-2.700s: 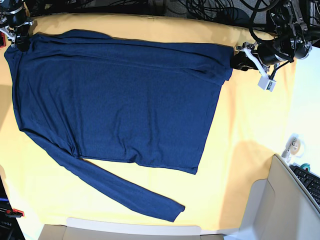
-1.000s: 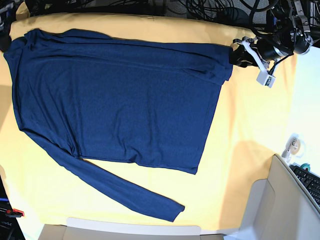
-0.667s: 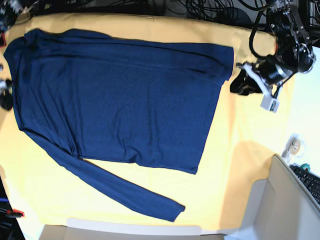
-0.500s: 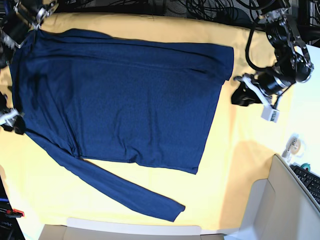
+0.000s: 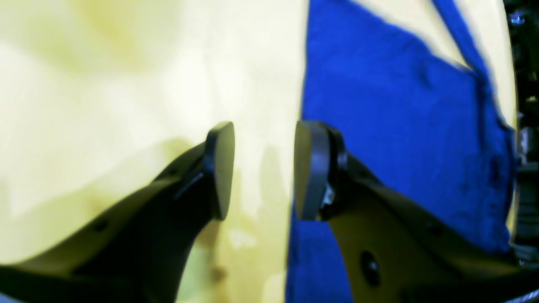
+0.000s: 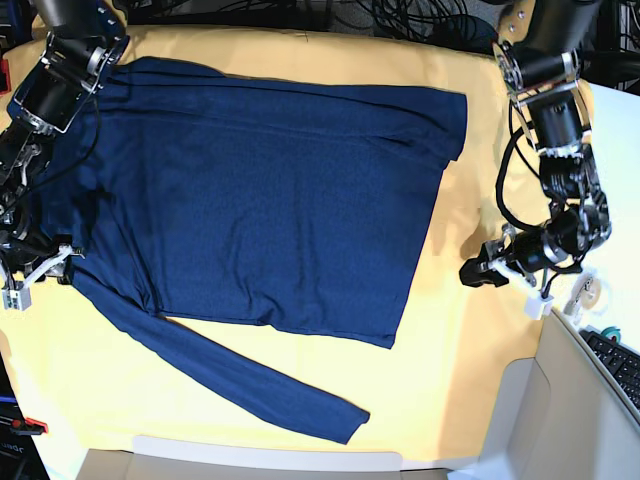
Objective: Fold the T-shirt properly
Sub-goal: 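Move both grippers to the shirt's side edges near the hem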
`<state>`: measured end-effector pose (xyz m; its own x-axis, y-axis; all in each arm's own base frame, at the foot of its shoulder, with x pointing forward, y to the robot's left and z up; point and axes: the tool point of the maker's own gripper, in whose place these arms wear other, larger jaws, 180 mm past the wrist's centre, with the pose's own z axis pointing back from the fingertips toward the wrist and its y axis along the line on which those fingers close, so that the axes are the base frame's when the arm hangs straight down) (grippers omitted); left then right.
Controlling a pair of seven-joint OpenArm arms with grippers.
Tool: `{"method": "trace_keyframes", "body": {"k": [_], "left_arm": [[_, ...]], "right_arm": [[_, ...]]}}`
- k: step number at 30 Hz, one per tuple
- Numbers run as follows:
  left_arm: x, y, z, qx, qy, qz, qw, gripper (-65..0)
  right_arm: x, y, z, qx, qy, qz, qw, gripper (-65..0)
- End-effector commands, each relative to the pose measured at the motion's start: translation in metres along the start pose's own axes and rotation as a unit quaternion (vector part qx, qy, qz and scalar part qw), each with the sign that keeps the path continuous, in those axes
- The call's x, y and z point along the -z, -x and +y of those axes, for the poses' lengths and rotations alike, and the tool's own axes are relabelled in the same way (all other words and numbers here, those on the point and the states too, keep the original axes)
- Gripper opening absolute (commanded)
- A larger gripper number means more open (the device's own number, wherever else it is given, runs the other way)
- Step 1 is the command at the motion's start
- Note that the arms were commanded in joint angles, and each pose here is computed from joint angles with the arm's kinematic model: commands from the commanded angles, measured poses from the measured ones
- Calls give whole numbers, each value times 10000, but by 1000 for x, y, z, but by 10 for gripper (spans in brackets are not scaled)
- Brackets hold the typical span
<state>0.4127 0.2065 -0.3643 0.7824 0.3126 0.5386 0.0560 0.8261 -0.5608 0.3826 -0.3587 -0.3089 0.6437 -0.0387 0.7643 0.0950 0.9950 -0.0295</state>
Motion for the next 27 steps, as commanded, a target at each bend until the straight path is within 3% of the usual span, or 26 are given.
{"method": "trace_keyframes", "body": {"k": [1, 6, 11, 19, 24, 27], "left_arm": [[2, -29, -12, 78, 168, -331, 9993, -419], [39, -30, -16, -60, 187, -286, 9994, -420], [59, -42, -35, -74, 308, -443, 9985, -422], [67, -59, -41, -253, 361, -896, 9950, -422], [67, -61, -22, -678, -115, -1074, 9918, -420], [68, -56, -17, -718, -159, -1072, 9915, -420]], "right_arm": [[-6, -16, -14, 106, 134, -261, 9995, -347], [-7, 0, -31, 553, 253, -180, 9980, -347], [-10, 9, -35, 620, 309, -138, 9975, -347], [-8, 11, -31, 658, 263, -129, 9974, -347], [-9, 10, -31, 658, 261, -140, 9974, -347], [-9, 10, -31, 658, 261, -140, 9974, -347]]}}
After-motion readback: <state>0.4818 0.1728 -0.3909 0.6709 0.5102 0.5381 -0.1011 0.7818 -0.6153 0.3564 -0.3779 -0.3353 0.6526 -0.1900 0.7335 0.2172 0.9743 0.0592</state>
